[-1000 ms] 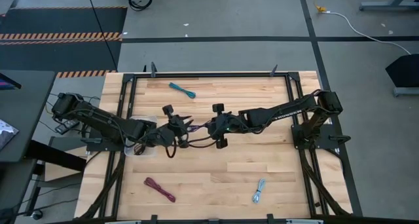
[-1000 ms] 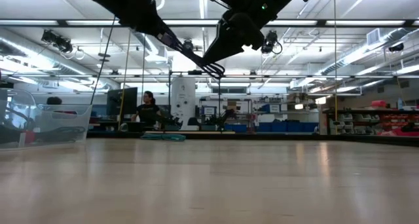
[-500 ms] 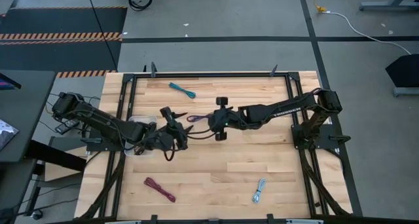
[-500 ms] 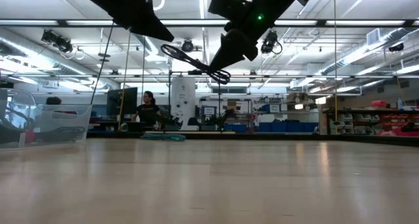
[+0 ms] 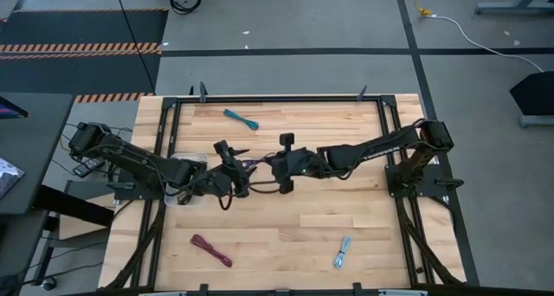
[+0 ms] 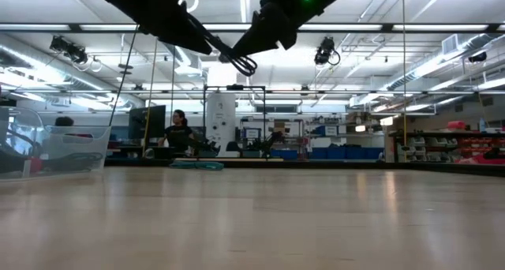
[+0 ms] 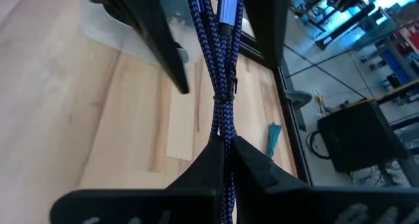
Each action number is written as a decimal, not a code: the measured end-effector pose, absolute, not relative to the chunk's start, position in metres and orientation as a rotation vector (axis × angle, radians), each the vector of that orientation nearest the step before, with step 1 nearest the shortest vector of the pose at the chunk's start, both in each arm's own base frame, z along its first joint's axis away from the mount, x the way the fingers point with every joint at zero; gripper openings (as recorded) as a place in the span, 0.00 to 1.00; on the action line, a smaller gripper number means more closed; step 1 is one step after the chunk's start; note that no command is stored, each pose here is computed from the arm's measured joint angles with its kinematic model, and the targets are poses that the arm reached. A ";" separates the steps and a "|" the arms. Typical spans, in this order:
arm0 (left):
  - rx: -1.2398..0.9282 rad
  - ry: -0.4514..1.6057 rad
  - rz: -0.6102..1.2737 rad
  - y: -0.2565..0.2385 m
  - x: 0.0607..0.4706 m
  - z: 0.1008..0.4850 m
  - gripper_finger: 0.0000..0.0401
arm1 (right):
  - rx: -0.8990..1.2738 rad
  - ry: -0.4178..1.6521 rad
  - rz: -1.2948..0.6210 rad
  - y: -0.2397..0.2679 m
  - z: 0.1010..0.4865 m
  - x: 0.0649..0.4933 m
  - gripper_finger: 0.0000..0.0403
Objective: Pick and place USB-C Cables
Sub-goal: Put the purple black charger cable into the transparent bin, then put the pink black charger cable into the transparent bin
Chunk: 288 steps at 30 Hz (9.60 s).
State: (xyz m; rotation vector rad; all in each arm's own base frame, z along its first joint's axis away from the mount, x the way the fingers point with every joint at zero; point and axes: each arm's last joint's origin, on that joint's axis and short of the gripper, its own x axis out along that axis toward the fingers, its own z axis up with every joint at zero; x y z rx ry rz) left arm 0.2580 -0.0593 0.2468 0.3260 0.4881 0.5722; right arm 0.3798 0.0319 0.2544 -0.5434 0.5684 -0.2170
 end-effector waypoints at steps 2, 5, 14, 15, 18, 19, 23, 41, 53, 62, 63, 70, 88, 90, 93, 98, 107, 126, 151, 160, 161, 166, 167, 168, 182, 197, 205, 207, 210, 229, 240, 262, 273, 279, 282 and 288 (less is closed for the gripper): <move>0.330 0.486 0.587 -0.059 0.258 0.247 0.72 | -0.546 0.569 -0.216 0.032 0.254 0.380 0.05; 0.322 0.469 0.597 -0.059 0.259 0.248 0.72 | -0.546 0.571 -0.217 0.032 0.254 0.380 0.05; 0.299 0.353 0.479 -0.065 0.267 0.262 0.66 | -0.550 0.585 -0.217 0.032 0.253 0.379 0.05; 0.300 0.357 0.479 -0.065 0.267 0.261 0.63 | -0.550 0.585 -0.217 0.031 0.253 0.379 0.05; 0.311 0.381 0.478 -0.064 0.266 0.259 0.57 | -0.551 0.586 -0.216 0.032 0.253 0.379 0.05; 0.313 0.386 0.477 -0.064 0.265 0.258 0.55 | -0.551 0.587 -0.216 0.032 0.253 0.379 0.05; 0.313 0.387 0.477 -0.064 0.265 0.258 0.48 | -0.551 0.587 -0.216 0.032 0.253 0.379 0.05; 0.303 0.440 0.487 -0.062 0.263 0.252 0.43 | -0.554 0.599 -0.213 0.032 0.252 0.378 0.05; 0.324 0.460 0.471 -0.062 0.262 0.252 0.08 | -0.554 0.600 -0.212 0.032 0.251 0.378 0.06; 0.326 0.448 0.529 -0.062 0.263 0.259 0.08 | -0.563 0.602 -0.214 0.031 0.251 0.378 0.15; 0.325 0.450 0.532 -0.061 0.263 0.259 0.08 | -0.565 0.608 -0.213 0.031 0.251 0.378 0.17; 0.339 0.515 0.595 -0.058 0.257 0.252 0.08 | -0.572 0.641 -0.192 0.031 0.248 0.376 0.37; -0.157 0.802 1.021 -0.059 0.173 0.261 0.08 | -0.360 0.804 -0.288 -0.011 0.210 0.360 0.66; -0.182 0.814 1.061 -0.062 0.168 0.257 0.09 | -0.327 0.784 -0.277 -0.013 0.205 0.359 0.65; -0.172 0.832 1.087 -0.068 0.161 0.252 0.09 | -0.312 0.747 -0.255 -0.017 0.198 0.358 0.65; -0.218 0.862 1.108 -0.073 0.154 0.250 0.08 | -0.304 0.730 -0.268 -0.023 0.199 0.358 0.65; -0.321 0.890 1.095 -0.087 0.146 0.248 0.09 | -0.298 0.728 -0.273 -0.025 0.199 0.358 0.64; -0.297 0.910 1.202 -0.079 0.139 0.211 0.51 | -0.298 0.633 -0.238 -0.024 0.206 0.364 0.64; -0.049 0.930 -0.010 -0.140 0.215 0.255 0.46 | 0.086 1.175 0.374 0.042 0.172 0.319 0.64; -0.073 1.141 -0.091 -0.183 0.197 0.214 0.46 | 0.106 1.422 0.373 0.081 0.166 0.292 0.62; -0.058 1.153 -0.097 -0.188 0.197 0.209 0.46 | 0.106 1.431 0.374 0.085 0.166 0.290 0.62; -0.063 1.207 -0.132 -0.209 0.198 0.185 0.46 | 0.116 1.469 0.365 0.098 0.166 0.284 0.60; -0.068 1.216 -0.146 -0.212 0.198 0.182 0.46 | 0.119 1.478 0.361 0.100 0.166 0.282 0.60; -0.067 1.227 -0.159 -0.215 0.198 0.178 0.46 | 0.121 1.485 0.359 0.102 0.166 0.281 0.60; 0.078 1.401 -0.125 -0.222 0.196 0.137 0.54 | 0.132 1.635 0.302 0.132 0.165 0.257 0.60; 0.125 1.470 0.071 -0.218 0.215 0.179 0.05 | 0.103 1.641 0.316 0.147 0.165 0.249 0.60; 0.225 1.615 0.466 -0.183 0.217 0.233 0.05 | 0.079 1.634 0.301 0.145 0.164 0.249 0.60; 0.151 1.564 0.581 -0.172 0.217 0.243 0.05 | 0.072 1.631 0.293 0.145 0.164 0.250 0.60; -0.039 1.451 0.674 -0.152 0.214 0.255 0.05 | 0.059 1.625 0.280 0.145 0.164 0.250 0.60; -0.583 1.388 1.136 -0.059 0.151 0.220 0.12 | 0.060 1.630 0.272 0.148 0.164 0.248 0.60; -0.592 1.262 1.094 -0.043 0.157 0.195 0.11 | 0.042 1.618 0.272 0.148 0.164 0.248 0.60; -0.493 1.184 0.825 -0.047 0.178 0.195 0.54 | -0.004 1.582 0.240 0.147 0.164 0.250 0.60; -0.452 1.260 1.015 -0.039 0.161 0.196 0.46 | -0.004 1.571 0.231 0.147 0.164 0.251 0.60; -0.531 1.328 0.988 -0.041 0.160 0.195 0.40 | -0.009 1.561 0.225 0.147 0.164 0.252 0.60; -0.539 1.336 1.000 -0.041 0.159 0.195 0.33 | -0.009 1.552 0.226 0.148 0.164 0.252 0.60; -0.562 1.362 0.988 -0.042 0.159 0.195 0.08 | -0.007 1.546 0.228 0.148 0.164 0.253 0.60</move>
